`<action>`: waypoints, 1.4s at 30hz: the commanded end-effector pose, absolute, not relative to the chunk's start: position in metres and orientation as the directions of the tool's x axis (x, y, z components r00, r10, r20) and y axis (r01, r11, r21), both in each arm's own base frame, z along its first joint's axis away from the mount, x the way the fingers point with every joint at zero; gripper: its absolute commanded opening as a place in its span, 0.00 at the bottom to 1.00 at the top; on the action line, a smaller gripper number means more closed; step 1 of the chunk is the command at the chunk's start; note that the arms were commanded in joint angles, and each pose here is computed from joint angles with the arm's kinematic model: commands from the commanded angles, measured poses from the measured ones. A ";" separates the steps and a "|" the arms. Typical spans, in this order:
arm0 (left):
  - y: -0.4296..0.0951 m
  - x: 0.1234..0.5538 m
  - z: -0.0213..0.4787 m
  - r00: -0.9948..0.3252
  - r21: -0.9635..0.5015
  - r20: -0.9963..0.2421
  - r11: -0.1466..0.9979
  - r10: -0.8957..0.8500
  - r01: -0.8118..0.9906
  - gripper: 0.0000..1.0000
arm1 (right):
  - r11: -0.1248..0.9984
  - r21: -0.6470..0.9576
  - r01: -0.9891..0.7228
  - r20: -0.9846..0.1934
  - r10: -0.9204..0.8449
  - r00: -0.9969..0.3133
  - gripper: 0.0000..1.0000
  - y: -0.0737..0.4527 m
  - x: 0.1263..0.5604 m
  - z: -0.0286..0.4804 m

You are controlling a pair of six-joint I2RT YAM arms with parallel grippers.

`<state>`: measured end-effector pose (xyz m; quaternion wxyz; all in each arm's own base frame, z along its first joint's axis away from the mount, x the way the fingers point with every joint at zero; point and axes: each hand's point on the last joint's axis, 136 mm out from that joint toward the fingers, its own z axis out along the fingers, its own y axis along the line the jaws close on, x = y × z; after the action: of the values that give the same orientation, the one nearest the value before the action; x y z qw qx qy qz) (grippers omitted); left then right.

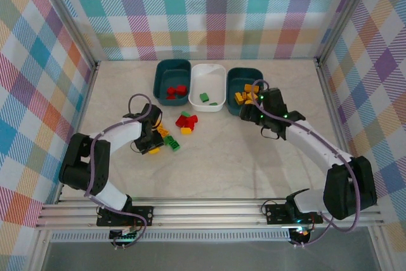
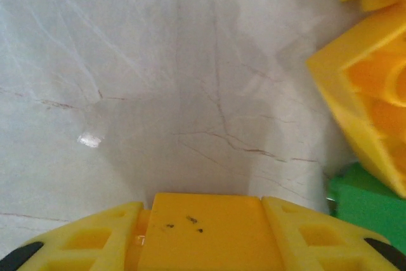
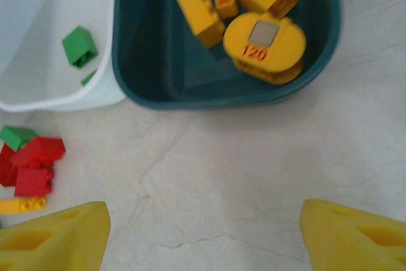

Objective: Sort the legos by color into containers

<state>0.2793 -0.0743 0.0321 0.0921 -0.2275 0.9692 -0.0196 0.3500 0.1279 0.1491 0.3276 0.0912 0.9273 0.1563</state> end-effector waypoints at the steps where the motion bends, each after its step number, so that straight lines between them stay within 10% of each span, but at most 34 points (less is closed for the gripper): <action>1: -0.090 0.301 0.098 -0.857 -0.203 -0.289 0.902 -0.427 -0.381 0.32 | 0.915 0.360 0.179 -0.589 0.372 -0.717 0.79 0.095 0.357 0.172; 11: -0.242 0.382 0.195 -0.893 -0.467 -0.406 0.884 -0.194 0.020 0.31 | 0.768 0.505 0.395 -0.458 0.626 -0.631 0.83 0.045 0.354 0.140; 22: -0.436 0.447 0.184 -0.881 -0.578 -0.468 0.731 0.068 0.363 0.34 | 0.760 0.502 0.413 -0.474 0.641 -0.604 0.84 0.030 0.333 0.133; 32: -0.464 0.473 0.143 -0.899 -0.605 -0.436 0.729 0.032 0.320 0.45 | 0.773 0.508 0.379 -0.485 0.621 -0.616 0.85 0.032 0.326 0.139; 38: -0.458 0.482 0.157 -0.878 -0.583 -0.479 0.749 -0.003 0.315 0.82 | 0.787 0.500 0.363 -0.499 0.604 -0.621 0.85 0.032 0.326 0.142; 42: -0.452 0.480 0.172 -0.873 -0.576 -0.487 0.755 -0.009 0.314 0.85 | 0.790 0.497 0.359 -0.496 0.598 -0.629 0.85 0.033 0.323 0.140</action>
<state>0.4781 -0.4600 0.1317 0.2115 0.0857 0.9140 -0.3353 0.3280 0.0323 0.1398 0.3352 0.2806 0.8820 0.1763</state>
